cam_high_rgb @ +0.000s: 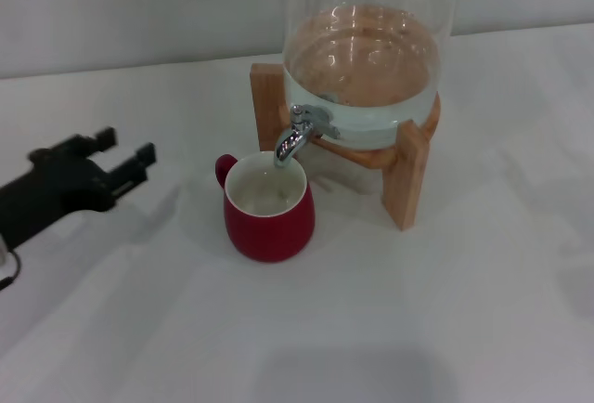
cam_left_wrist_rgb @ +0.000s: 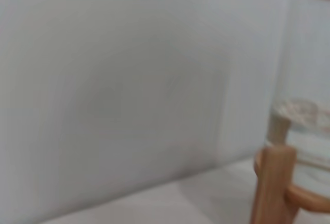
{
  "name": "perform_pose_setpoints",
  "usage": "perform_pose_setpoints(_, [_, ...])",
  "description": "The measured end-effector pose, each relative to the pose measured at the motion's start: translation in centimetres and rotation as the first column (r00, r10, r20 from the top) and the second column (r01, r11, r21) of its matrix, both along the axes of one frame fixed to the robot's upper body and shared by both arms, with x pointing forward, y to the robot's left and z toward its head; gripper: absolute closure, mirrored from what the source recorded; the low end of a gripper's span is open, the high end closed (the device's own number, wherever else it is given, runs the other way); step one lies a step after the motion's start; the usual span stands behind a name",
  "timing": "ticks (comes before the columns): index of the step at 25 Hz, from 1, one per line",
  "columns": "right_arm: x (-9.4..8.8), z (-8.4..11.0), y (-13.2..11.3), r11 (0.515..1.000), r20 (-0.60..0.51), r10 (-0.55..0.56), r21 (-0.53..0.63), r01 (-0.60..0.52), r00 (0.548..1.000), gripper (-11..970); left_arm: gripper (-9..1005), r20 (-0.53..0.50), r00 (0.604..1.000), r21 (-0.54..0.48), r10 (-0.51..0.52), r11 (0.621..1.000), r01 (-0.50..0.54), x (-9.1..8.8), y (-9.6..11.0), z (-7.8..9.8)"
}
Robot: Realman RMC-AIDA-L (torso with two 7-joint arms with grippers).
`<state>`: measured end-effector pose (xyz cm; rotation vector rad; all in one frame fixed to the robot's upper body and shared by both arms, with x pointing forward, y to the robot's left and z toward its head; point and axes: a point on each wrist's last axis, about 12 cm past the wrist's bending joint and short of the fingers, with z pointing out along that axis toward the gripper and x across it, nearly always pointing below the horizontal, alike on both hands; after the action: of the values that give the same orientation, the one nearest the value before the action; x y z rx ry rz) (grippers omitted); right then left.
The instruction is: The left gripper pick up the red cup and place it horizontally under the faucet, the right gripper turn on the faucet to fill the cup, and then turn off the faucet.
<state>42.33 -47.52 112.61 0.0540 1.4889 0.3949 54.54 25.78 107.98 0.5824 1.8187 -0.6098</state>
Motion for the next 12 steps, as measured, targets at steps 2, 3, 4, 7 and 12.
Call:
perform_pose_setpoints(2, [-0.1,0.0,-0.1,1.0,-0.001,-0.001,0.0,0.001,1.0,237,424,0.014,0.999,-0.037,0.038,0.999,-0.038,-0.5,0.8,0.4])
perform_pose_setpoints(3, [-0.1,0.0,-0.1,1.0,-0.001,-0.001,-0.001,0.001,1.0,237,376,0.021,0.998,-0.059,0.058,0.997,-0.057,-0.7,1.1,0.7])
perform_pose_setpoints(4, [-0.1,0.0,-0.1,1.0,-0.002,-0.001,-0.001,0.001,1.0,237,329,0.028,0.996,-0.086,0.082,0.993,-0.079,-0.9,1.6,0.9])
perform_pose_setpoints(7, [-0.1,0.1,-0.2,1.0,-0.001,0.004,-0.003,-0.004,1.0,237,230,0.04,0.992,-0.143,0.116,0.984,-0.109,-1.2,2.5,1.4])
perform_pose_setpoints(12, [-0.1,0.4,0.0,0.999,-0.008,0.047,-0.017,-0.048,0.999,237,127,0.063,0.987,-0.306,0.148,0.944,-0.121,-1.7,4.9,2.5])
